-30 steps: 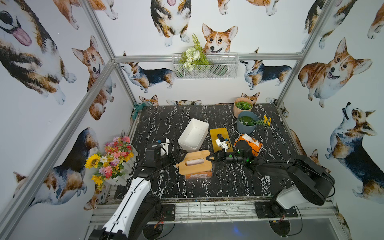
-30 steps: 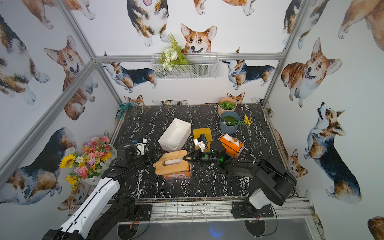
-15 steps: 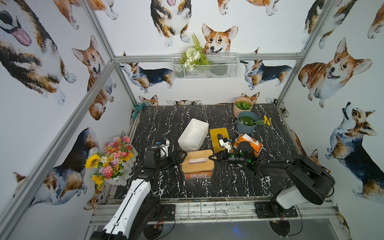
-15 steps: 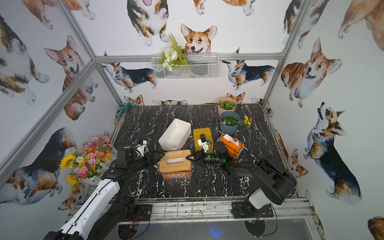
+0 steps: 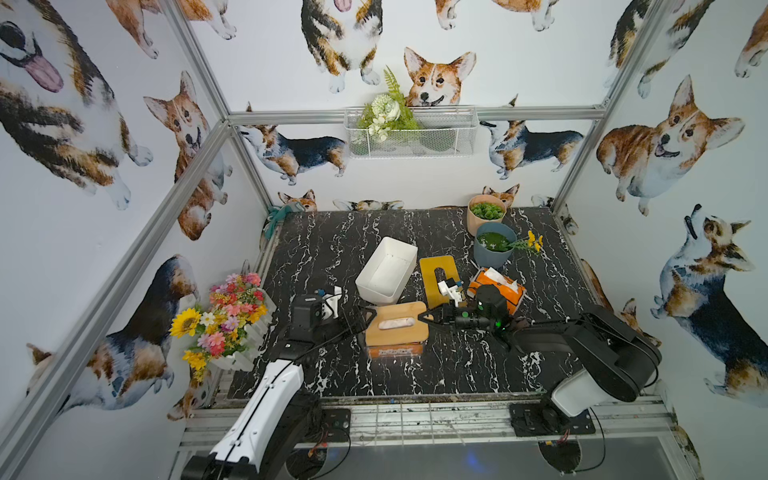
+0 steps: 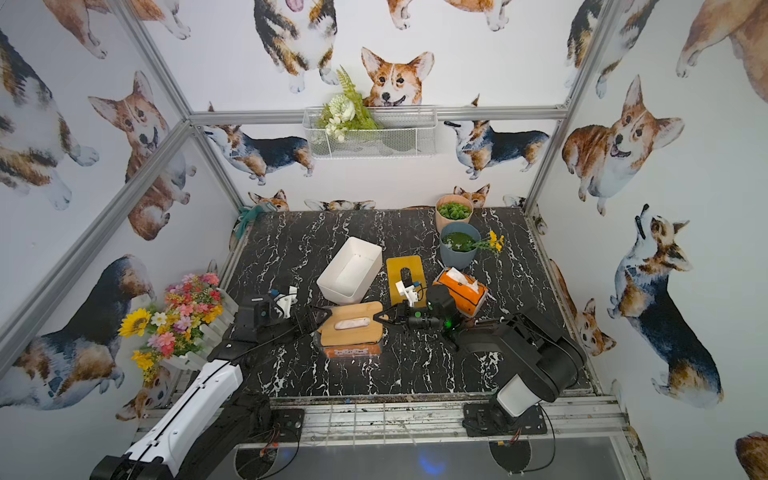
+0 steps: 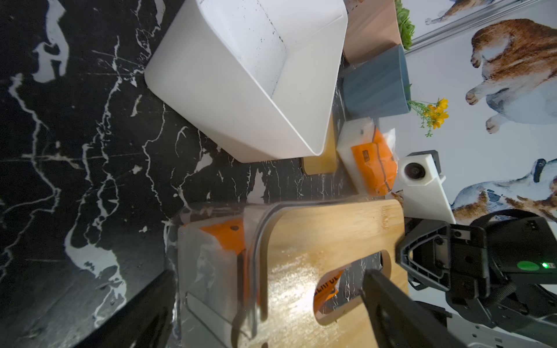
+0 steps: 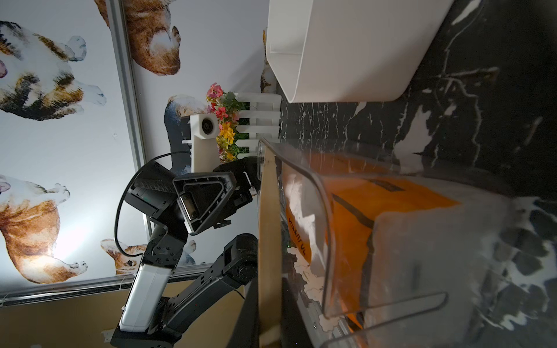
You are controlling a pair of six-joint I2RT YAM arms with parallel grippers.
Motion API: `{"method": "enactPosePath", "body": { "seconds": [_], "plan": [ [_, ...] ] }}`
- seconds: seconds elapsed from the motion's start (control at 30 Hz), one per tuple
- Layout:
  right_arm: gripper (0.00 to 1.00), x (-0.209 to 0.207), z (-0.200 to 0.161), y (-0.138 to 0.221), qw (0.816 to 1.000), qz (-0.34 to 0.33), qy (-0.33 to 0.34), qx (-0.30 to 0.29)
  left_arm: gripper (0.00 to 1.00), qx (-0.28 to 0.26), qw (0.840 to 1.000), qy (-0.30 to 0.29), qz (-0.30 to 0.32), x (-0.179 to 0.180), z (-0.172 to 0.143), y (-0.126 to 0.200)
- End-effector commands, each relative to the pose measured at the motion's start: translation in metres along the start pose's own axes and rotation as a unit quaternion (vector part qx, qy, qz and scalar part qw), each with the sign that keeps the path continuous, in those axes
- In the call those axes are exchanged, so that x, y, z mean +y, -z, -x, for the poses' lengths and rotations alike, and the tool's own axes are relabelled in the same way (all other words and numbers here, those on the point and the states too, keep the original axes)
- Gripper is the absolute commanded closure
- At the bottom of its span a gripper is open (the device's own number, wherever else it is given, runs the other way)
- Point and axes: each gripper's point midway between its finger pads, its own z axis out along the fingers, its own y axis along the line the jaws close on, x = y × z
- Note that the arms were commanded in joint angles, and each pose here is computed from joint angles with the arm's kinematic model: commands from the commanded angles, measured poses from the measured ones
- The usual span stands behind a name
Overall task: Put the tissue paper into the tissue box
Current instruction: Close the box lid on the tissue box.
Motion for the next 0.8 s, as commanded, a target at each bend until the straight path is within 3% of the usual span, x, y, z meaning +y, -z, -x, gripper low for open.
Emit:
{"method": "enactPosePath", "body": {
  "seconds": [0.0,0.4,0.77],
  "plan": [
    [1.0,0.009,0.004,0.004,1.0,0.02,0.014,-0.008,0.01,0.0,0.999,0.006,-0.032,-0.01,0.0,-0.005],
    [1.0,0.005,0.02,0.033,0.999,-0.009,0.03,-0.044,0.01,0.026,0.996,-0.039,-0.079,-0.064,-0.018,-0.038],
    [1.0,0.036,0.019,0.04,0.997,0.012,0.061,-0.045,0.0,0.027,0.995,-0.07,-0.061,-0.065,-0.013,-0.039]
  ]
}}
